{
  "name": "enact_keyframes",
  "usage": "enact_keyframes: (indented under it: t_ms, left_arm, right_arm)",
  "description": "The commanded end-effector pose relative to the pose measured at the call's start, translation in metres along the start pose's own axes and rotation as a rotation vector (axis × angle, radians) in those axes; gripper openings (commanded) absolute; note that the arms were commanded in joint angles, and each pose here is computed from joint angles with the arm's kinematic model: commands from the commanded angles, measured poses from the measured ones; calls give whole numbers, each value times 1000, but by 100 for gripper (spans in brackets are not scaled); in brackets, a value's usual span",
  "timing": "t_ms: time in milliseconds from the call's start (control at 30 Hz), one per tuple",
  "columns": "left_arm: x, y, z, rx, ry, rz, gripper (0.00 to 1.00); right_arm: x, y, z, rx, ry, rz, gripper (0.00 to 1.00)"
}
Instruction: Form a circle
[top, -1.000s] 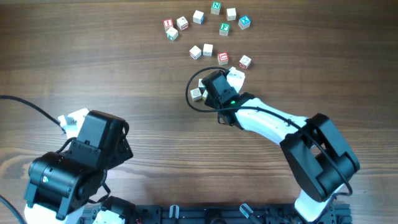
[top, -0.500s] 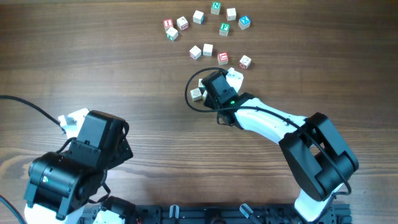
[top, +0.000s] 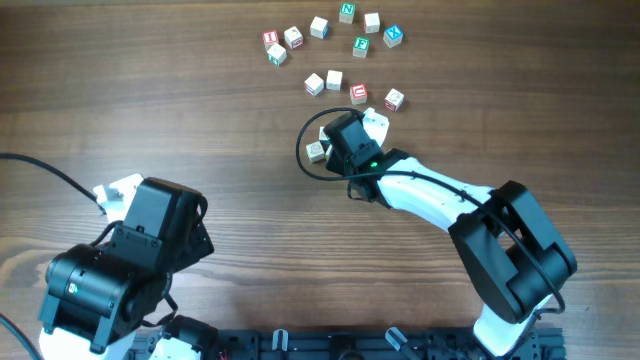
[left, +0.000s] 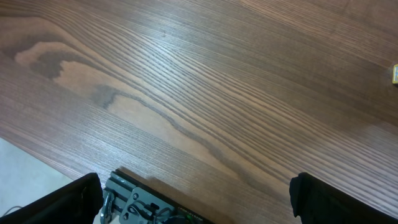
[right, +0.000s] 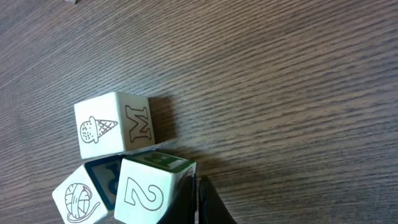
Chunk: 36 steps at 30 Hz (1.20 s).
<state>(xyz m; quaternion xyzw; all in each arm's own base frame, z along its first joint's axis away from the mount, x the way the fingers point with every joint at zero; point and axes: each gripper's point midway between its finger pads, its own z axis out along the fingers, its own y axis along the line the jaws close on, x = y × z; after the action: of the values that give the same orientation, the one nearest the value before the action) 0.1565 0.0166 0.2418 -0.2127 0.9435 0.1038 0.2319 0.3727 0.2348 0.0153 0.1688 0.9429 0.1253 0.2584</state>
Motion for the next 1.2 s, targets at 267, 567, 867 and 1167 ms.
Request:
enact_keyframes:
  t_ms: [267, 567, 867, 1167]
  left_arm:
    - [0, 1, 0, -2, 1, -21, 100]
    - [0, 1, 0, -2, 1, -21, 100]
    - [0, 1, 0, -2, 1, -21, 100]
    - [0, 1, 0, -2, 1, -21, 100]
  right_arm:
    - [7, 1, 4, -7, 26, -25, 5]
    - [7, 1, 4, -7, 26, -26, 5]
    - [12, 0, 4, -8, 49, -27, 5]
    - [12, 0, 4, -6, 50, -27, 5]
